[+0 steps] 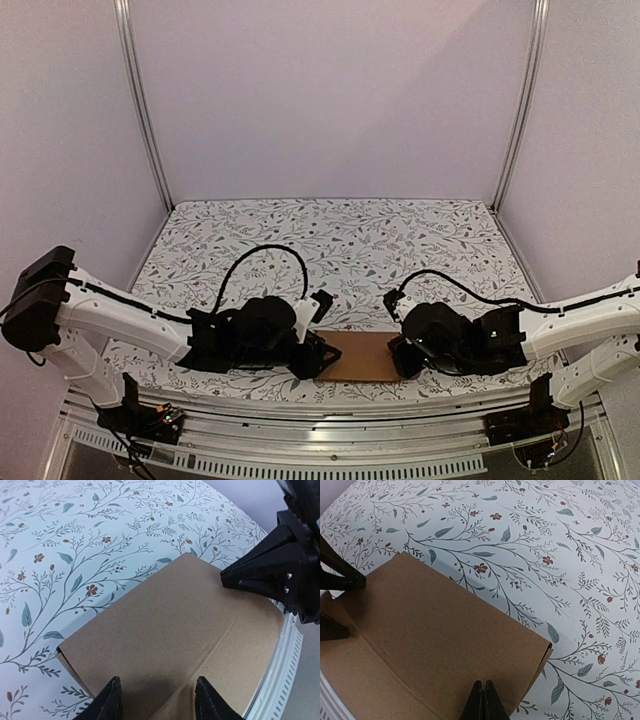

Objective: Fold the paper box

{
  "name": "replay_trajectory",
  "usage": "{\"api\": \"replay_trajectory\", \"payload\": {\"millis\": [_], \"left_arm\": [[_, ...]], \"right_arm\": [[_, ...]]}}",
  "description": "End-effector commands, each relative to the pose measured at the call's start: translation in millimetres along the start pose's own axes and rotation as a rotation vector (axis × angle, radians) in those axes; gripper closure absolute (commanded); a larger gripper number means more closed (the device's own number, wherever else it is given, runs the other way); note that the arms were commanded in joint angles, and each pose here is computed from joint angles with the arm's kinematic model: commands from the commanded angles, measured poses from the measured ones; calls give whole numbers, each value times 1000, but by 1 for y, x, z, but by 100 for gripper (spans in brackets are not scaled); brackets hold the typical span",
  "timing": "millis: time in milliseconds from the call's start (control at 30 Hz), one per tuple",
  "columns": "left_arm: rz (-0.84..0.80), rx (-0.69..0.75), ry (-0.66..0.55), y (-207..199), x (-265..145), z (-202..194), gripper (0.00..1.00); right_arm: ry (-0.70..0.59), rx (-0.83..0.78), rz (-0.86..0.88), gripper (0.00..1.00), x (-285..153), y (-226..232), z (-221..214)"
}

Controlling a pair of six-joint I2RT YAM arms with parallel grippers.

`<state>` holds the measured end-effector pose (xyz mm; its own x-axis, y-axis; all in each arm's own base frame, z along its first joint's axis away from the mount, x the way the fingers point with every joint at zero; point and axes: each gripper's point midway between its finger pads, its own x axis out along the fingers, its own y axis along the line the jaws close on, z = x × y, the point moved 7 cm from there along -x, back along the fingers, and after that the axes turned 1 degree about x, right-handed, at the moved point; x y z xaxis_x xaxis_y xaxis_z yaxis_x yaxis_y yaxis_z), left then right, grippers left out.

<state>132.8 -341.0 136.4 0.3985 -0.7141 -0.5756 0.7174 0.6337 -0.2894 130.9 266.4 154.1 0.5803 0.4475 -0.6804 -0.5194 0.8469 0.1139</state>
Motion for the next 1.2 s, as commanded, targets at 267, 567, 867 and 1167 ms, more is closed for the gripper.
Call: {"api": "replay_trajectory", "payload": {"millis": [267,567,867,1167], "left_arm": [[28,2,41,9,4,-5,52],[55,-10,76,15,12,-13,52],[94,-48,165,24,22,-29,56],[78,-54,179,22,23,-28,57]], "right_arm": [[-21,84,-6,97,-9,-10,-6],[6,85,29,98,-11,-7,-8],[126,106,44,99,13,-3,-42],[232,112,12,100,25,-10,-74]]}}
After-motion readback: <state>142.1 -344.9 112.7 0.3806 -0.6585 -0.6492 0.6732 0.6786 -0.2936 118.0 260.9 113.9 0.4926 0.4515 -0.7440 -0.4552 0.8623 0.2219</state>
